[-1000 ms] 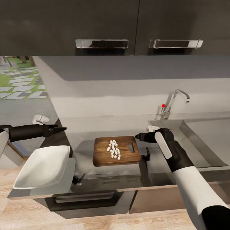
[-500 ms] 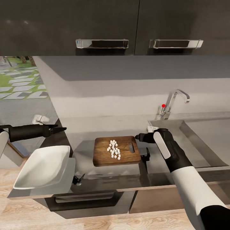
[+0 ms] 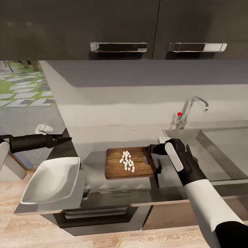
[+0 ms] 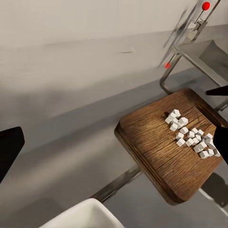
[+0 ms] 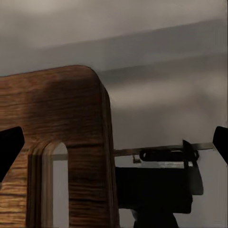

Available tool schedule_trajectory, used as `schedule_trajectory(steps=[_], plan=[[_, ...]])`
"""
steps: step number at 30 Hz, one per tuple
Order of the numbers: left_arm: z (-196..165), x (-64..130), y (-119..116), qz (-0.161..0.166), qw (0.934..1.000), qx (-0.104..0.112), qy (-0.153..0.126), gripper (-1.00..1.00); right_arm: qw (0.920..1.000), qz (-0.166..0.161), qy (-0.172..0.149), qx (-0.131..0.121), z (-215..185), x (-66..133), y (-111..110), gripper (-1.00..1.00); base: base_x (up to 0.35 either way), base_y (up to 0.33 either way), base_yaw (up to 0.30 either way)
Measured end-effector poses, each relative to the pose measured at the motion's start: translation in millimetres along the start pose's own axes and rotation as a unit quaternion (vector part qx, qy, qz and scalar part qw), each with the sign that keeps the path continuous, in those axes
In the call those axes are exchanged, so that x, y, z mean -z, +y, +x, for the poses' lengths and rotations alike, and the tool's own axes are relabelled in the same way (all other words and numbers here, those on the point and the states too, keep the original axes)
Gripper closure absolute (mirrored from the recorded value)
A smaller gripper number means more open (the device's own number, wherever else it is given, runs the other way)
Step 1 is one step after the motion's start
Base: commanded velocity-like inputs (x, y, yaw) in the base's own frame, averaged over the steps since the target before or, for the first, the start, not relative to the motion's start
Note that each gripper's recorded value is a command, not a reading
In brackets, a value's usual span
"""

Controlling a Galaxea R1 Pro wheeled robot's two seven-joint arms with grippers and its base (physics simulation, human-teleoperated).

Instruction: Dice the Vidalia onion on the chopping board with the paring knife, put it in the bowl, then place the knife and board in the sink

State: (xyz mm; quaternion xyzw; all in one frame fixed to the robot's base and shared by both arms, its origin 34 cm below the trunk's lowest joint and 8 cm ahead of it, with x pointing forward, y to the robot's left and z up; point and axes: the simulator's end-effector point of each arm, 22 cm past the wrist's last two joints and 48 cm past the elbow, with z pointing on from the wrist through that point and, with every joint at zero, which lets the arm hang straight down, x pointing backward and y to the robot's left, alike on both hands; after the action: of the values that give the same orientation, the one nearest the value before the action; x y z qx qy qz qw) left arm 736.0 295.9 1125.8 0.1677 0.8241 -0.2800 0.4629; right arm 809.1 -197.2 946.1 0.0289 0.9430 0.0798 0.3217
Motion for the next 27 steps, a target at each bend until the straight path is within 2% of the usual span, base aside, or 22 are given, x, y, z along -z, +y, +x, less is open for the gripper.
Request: schedule_trajectory(steps=[6, 13, 27], plan=[[0, 0.0, 0, 0.000, 1.0000, 0.000, 0.000, -1.00, 0.9997, 0.023, 0.007, 0.001, 5, -2.8, -10, -1.00, 0.000, 0.000, 0.000], [0, -0.1, 0, 0.000, 1.0000, 0.000, 0.000, -1.00, 0.9989, 0.024, 0.013, 0.038, 13, -5.6, 6, -1.00, 0.000, 0.000, 0.000], [0, -0.7, -1, 0.001, 1.0000, 0.000, 0.000, -1.00, 0.9986, 0.026, 0.016, 0.043, 16, -6.8, 7, -1.00, 0.000, 0.000, 0.000]])
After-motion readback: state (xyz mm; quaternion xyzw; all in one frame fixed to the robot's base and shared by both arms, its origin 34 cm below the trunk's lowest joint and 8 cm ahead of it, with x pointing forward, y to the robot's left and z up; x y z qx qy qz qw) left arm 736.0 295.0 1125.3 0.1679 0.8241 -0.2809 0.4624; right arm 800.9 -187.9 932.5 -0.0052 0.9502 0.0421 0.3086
